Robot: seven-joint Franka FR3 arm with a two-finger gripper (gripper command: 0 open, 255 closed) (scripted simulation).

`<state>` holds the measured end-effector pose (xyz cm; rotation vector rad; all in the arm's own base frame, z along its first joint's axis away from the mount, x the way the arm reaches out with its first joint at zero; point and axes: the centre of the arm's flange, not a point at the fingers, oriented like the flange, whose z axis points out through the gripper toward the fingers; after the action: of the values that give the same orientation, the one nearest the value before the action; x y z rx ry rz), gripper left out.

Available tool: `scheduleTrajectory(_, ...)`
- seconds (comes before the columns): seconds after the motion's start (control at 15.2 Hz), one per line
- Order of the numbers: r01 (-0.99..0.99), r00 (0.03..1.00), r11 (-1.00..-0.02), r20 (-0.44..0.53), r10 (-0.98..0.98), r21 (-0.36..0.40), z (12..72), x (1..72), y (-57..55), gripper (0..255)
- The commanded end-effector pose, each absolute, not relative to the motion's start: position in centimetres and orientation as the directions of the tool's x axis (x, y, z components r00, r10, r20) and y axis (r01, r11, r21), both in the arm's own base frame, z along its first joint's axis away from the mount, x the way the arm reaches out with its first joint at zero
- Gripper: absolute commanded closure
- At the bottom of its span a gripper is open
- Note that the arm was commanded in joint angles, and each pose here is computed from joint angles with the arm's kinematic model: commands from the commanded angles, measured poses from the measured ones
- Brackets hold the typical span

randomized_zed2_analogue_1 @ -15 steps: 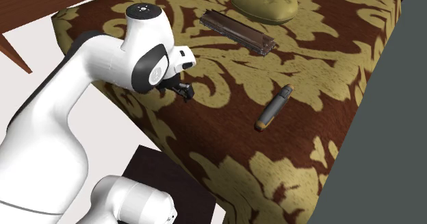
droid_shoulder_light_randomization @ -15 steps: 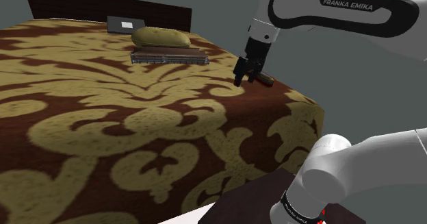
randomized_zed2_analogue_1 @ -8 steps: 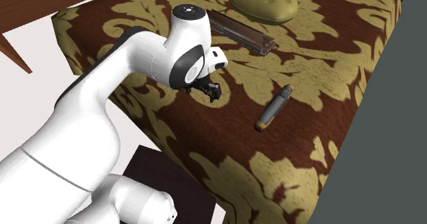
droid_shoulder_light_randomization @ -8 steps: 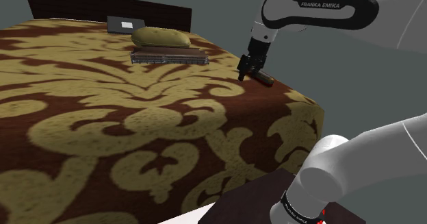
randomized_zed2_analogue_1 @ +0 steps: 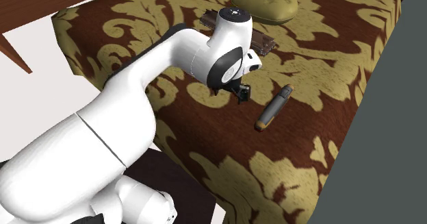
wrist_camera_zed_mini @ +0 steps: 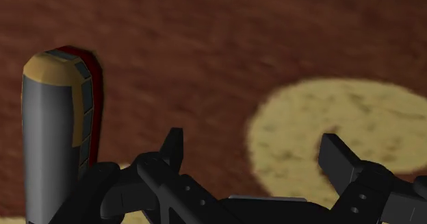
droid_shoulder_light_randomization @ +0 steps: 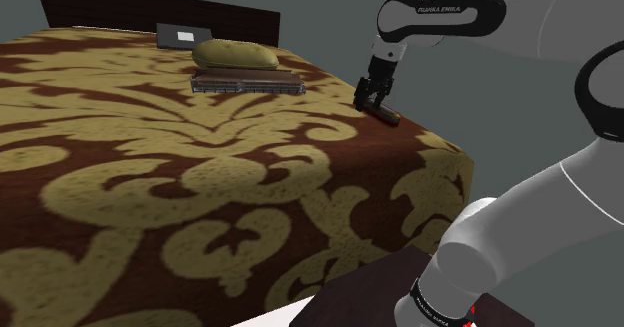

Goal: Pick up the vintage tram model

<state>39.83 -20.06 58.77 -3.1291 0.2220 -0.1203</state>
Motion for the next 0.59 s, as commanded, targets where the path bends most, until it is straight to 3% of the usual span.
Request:
scheduleTrajectory(0.0,-0.153,0.986,-0.988,0.074,-0.152,-0.001,58.6,40.7,-22.7,0)
scheduleTrajectory(0.53,-0.201,0.978,-0.979,0.063,-0.199,0.023,58.0,43.7,-32.5,0)
